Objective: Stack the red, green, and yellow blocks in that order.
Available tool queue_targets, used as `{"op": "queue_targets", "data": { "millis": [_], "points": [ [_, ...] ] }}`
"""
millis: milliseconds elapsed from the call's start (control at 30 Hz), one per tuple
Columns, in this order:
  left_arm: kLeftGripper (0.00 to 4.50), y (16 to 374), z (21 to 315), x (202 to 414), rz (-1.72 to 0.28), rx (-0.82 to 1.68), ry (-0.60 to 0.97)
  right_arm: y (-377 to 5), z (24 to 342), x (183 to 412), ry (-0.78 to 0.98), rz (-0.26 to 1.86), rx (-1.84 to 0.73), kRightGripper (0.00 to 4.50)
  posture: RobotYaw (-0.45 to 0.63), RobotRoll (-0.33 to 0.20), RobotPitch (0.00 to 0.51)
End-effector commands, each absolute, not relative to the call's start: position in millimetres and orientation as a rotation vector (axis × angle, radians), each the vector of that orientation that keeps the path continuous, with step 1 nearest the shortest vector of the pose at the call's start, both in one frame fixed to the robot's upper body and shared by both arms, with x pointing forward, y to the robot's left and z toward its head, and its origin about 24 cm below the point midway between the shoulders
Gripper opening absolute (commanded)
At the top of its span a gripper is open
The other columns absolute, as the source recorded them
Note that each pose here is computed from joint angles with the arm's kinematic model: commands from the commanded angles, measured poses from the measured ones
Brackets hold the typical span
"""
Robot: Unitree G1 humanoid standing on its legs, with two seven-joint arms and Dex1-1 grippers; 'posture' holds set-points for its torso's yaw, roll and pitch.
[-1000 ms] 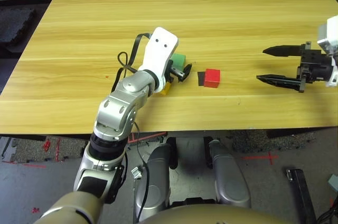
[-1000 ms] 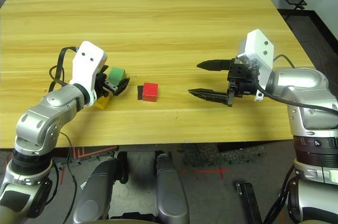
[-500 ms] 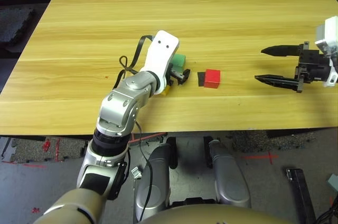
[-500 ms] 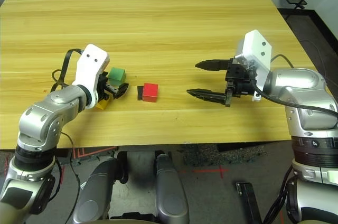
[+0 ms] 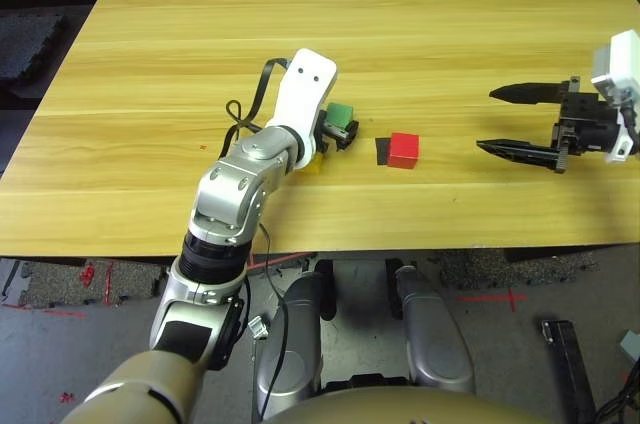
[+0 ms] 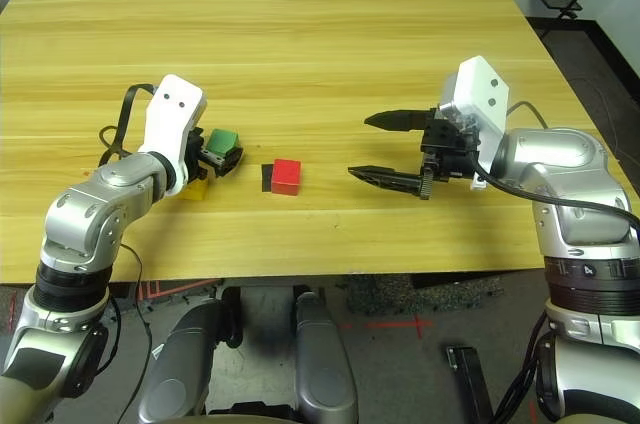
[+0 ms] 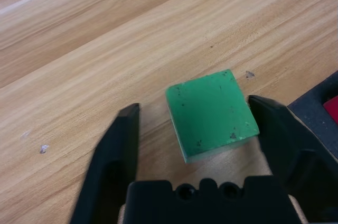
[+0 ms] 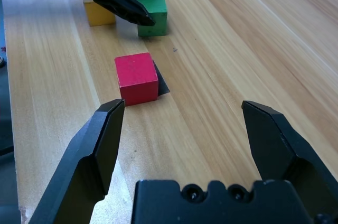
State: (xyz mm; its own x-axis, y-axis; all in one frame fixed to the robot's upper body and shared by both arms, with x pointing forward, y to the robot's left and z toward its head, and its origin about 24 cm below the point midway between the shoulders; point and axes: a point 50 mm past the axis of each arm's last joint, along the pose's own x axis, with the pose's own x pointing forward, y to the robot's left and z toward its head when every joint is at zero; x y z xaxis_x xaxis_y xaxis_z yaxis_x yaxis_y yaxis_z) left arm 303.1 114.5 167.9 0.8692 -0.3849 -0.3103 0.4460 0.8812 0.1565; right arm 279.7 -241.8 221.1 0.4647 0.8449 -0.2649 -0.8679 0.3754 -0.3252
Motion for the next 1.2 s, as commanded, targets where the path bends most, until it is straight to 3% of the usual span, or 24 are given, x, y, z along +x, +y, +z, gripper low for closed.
{"op": "queue_targets", "data": {
  "millis": [33, 100, 333, 533, 733, 967, 1200],
  "points": [
    [2.57, 118.8, 148.4, 301.1, -0.439, 0.229, 0.378, -238.4, 219.9, 281.1, 0.046, 1.106, -0.456, 4.5, 0.21, 0.085, 0.295],
    [2.0, 119.5, 148.1, 300.7, -0.447, 0.235, 0.385, -237.6, 220.2, 282.2, 0.036, 1.101, -0.456, 4.5, 0.21, 0.085, 0.295],
    [2.0, 119.8, 151.7, 299.5, -0.479, 0.246, 0.375, -237.7, 219.7, 286.0, 0.019, 1.084, -0.455, 4.5, 0.21, 0.094, 0.286],
    [2.0, 120.2, 191.6, 308.4, -0.542, 0.255, 0.234, -236.4, 218.6, 289.4, 0.012, 1.087, -0.454, 4.5, 0.23, 0.107, 0.269],
    [2.0, 119.9, 225.6, 303.4, -0.791, 0.278, 0.075, -233.1, 215.3, 290.2, 0.015, 1.11, -0.448, 4.5, 0.24, 0.111, 0.271],
    [2.0, 121.4, 234.0, 287.6, -1.064, 0.276, 0.037, -230.8, 212.3, 278.6, 0.07, 1.191, -0.45, 4.5, 0.24, 0.105, 0.273],
    [2.0, 101.4, 238.5, 287.7, -1.228, 0.301, 0.004, -235.6, 218.9, 271.6, 0.107, 1.22, -0.465, 4.5, 0.23, 0.096, 0.273]
  ]
}}
